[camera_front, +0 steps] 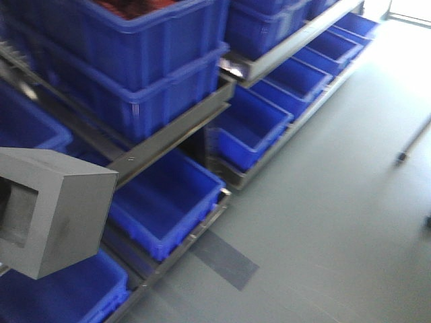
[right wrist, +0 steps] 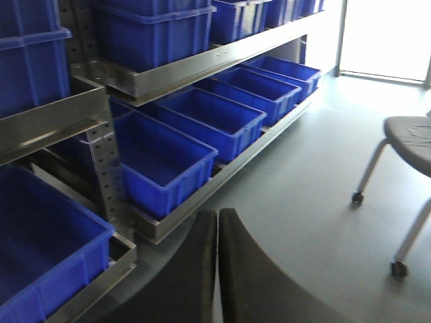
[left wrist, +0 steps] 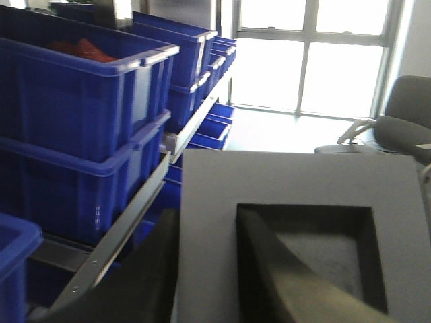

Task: Sort gray base to blue bin
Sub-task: 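Turn the base to face the rack of large blue bins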

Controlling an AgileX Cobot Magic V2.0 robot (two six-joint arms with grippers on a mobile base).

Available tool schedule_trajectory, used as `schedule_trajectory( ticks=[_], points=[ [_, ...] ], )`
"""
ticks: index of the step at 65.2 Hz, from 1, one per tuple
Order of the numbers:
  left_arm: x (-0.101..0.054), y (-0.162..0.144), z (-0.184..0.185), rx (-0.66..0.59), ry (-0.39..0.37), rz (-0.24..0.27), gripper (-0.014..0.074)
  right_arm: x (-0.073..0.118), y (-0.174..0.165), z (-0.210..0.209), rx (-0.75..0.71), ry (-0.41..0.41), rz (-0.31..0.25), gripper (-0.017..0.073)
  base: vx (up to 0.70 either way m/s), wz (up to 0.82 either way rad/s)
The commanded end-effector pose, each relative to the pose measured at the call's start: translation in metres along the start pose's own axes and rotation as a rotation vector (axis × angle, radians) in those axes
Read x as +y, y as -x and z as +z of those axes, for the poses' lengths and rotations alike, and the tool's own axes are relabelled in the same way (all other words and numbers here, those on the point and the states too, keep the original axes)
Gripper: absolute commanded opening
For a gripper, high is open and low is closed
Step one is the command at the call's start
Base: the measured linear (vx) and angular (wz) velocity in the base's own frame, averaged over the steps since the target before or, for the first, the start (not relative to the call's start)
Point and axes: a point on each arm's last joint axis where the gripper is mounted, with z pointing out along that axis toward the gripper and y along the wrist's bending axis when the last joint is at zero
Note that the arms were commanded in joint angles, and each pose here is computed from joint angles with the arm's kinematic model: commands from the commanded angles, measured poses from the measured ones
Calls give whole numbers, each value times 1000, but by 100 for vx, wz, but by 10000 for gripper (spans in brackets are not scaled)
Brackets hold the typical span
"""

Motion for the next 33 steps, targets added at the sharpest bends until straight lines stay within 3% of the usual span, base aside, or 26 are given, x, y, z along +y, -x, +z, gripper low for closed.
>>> schedule_trajectory(
  ticks=[1,33],
  points=[
    [-3,20,-2,-135,-23,-17,-6,0,6,0,-74,-1,-21,-5,17,75],
    [-3,20,-2,-135,-23,-17,-6,0,6,0,-74,-1,-21,-5,17,69]
  ],
)
